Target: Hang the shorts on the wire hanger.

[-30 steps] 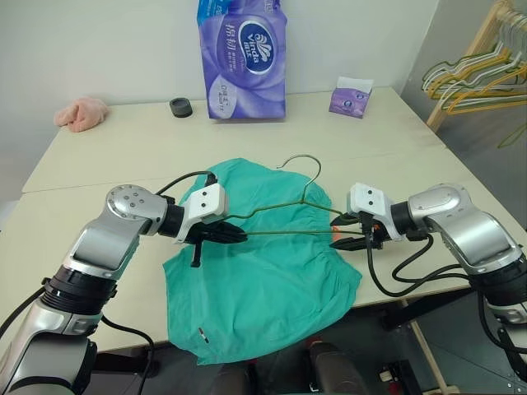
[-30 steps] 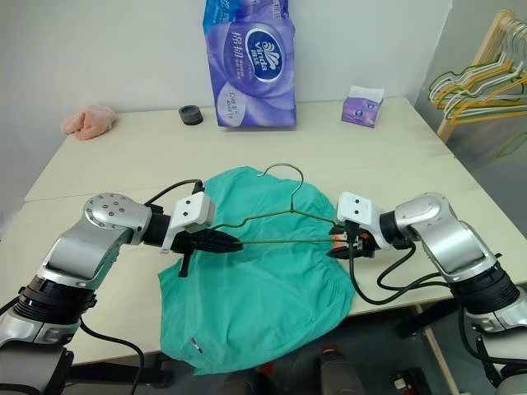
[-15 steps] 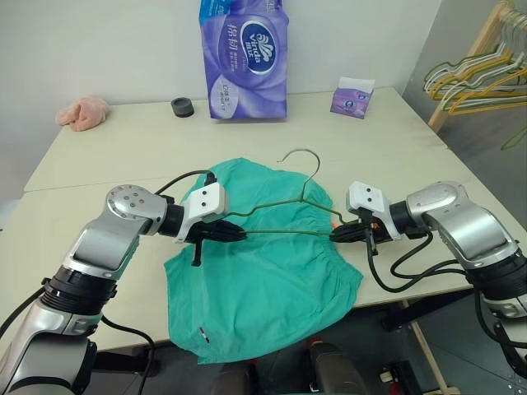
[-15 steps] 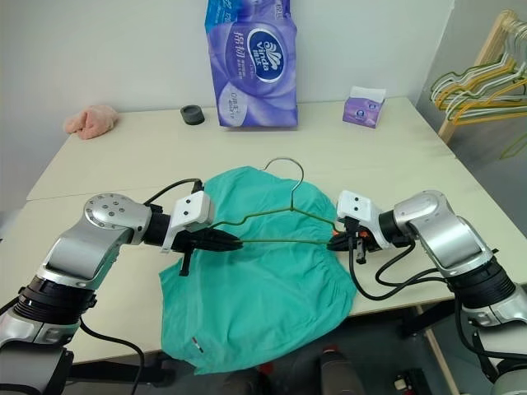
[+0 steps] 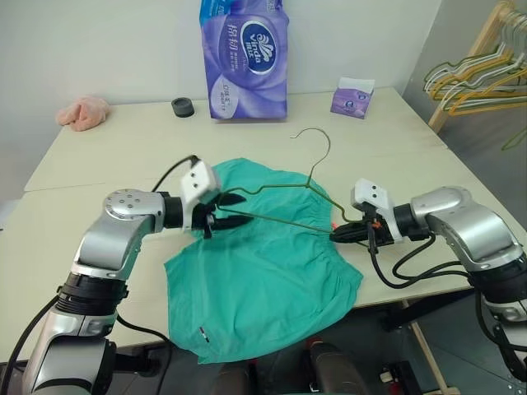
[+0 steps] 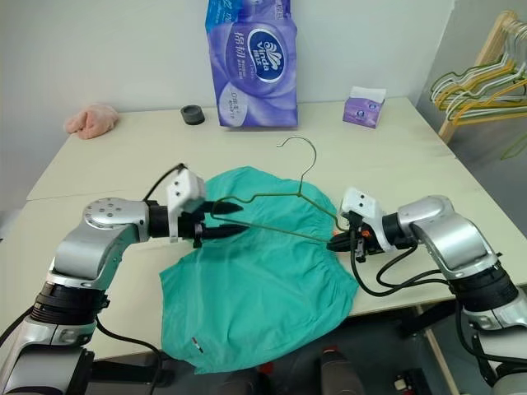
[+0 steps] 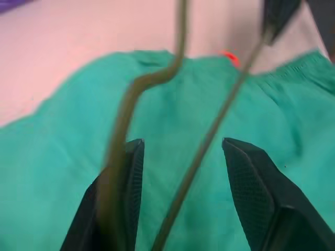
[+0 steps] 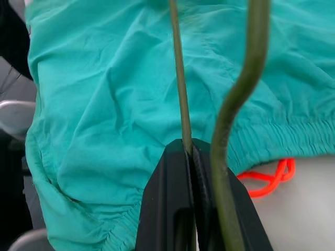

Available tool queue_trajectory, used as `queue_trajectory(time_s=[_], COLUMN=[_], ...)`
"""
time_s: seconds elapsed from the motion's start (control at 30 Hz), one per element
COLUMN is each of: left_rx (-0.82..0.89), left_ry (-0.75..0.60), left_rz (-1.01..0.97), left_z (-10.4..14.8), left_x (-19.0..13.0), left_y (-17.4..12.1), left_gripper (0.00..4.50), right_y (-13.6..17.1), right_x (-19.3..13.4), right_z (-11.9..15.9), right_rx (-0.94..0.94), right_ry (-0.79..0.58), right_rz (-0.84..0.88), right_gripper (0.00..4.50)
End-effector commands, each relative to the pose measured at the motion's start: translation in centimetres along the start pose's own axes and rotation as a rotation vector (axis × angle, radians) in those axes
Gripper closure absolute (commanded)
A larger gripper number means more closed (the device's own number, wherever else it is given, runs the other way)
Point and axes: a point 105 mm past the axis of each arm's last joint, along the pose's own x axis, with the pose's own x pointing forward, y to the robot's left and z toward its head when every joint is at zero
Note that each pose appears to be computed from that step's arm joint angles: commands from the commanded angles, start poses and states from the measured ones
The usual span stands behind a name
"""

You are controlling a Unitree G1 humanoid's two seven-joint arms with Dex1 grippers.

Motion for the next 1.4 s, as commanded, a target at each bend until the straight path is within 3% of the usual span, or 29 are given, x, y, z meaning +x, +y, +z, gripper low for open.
queue_trajectory(time_s=[0.03,0.13,0.2,0.3,0.43,0.77,1.4], left_rx=[-0.061,-0.093,-0.156,-0.173,-0.09,0.012,0.045], left_ry=[-0.085,-0.031,0.03,0.066,0.07,0.11,0.142], left_rz=[0.176,0.167,0.033,-0.107,-0.149,-0.186,-0.063], left_z=[1.4,-0.5,-1.9,-2.4,-2.2,-2.6,-3.1], left_x=[-2.8,-4.0,-4.1,-3.6,-2.6,-1.5,-2.6], left_y=[3.2,3.3,1.2,-1.3,-2.2,-1.8,0.1], left_gripper=[2.03,2.03,2.03,1.15,0.02,0.02,0.02], right_y=[0.0,0.1,0.4,1.3,2.9,5.7,5.4], right_x=[-2.1,-4.0,-5.5,-7.3,-8.6,-7.6,-6.2], right_z=[-0.5,-2.4,-4.1,-6.8,-9.3,-12.9,-8.2], right_rx=[0.077,0.2,0.297,0.441,0.564,0.748,0.469], right_ry=[-0.041,-0.061,-0.069,-0.074,-0.064,0.004,0.031], right_rz=[-0.067,-0.145,-0.209,-0.289,-0.356,-0.329,-0.171], right_gripper=[4.5,4.5,4.5,4.5,4.5,4.5,4.5])
